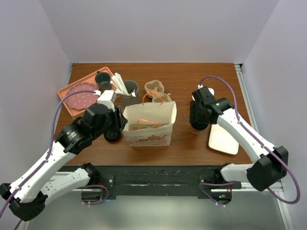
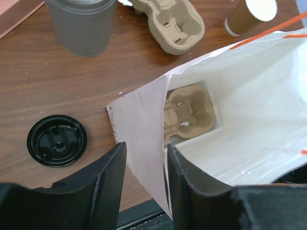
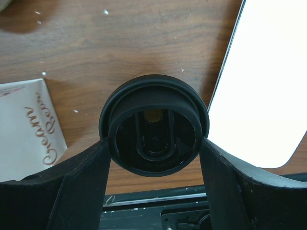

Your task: Pack the takeout coffee

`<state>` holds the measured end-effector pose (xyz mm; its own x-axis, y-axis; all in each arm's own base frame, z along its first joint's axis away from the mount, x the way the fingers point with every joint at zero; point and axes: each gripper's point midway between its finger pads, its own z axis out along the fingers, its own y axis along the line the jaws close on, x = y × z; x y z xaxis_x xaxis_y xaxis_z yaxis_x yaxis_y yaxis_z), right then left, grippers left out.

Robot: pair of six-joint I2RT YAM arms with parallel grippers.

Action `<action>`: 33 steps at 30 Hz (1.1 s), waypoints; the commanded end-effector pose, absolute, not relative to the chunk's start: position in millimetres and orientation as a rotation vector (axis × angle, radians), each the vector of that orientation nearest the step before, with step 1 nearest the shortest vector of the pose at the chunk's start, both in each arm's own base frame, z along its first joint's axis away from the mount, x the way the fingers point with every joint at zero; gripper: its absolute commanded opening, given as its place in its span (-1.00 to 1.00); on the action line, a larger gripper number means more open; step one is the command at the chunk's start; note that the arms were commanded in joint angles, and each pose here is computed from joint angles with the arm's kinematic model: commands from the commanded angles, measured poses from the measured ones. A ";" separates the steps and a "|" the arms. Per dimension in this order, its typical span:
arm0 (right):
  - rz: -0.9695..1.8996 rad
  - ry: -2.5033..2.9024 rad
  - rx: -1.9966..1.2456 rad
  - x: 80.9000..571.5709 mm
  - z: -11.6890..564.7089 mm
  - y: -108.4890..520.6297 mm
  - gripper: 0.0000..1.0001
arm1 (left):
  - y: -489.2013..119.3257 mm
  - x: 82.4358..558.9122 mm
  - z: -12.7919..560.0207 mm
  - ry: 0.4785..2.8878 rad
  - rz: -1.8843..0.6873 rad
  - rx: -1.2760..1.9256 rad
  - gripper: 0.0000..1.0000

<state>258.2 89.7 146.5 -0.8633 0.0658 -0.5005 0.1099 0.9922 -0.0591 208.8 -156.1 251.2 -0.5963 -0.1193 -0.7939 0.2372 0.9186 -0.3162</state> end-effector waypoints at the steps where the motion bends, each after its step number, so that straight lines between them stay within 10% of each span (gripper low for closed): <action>1: -0.112 2.555 0.083 256.4 179.9 82.9 -0.08 | -149.9 216.5 262.5 2.155 -0.442 0.029 -0.04; 33: 0.816 1.787 -0.609 206.1 480.0 211.7 -0.26 | -167.4 243.4 300.8 2.243 -0.379 -0.057 -0.03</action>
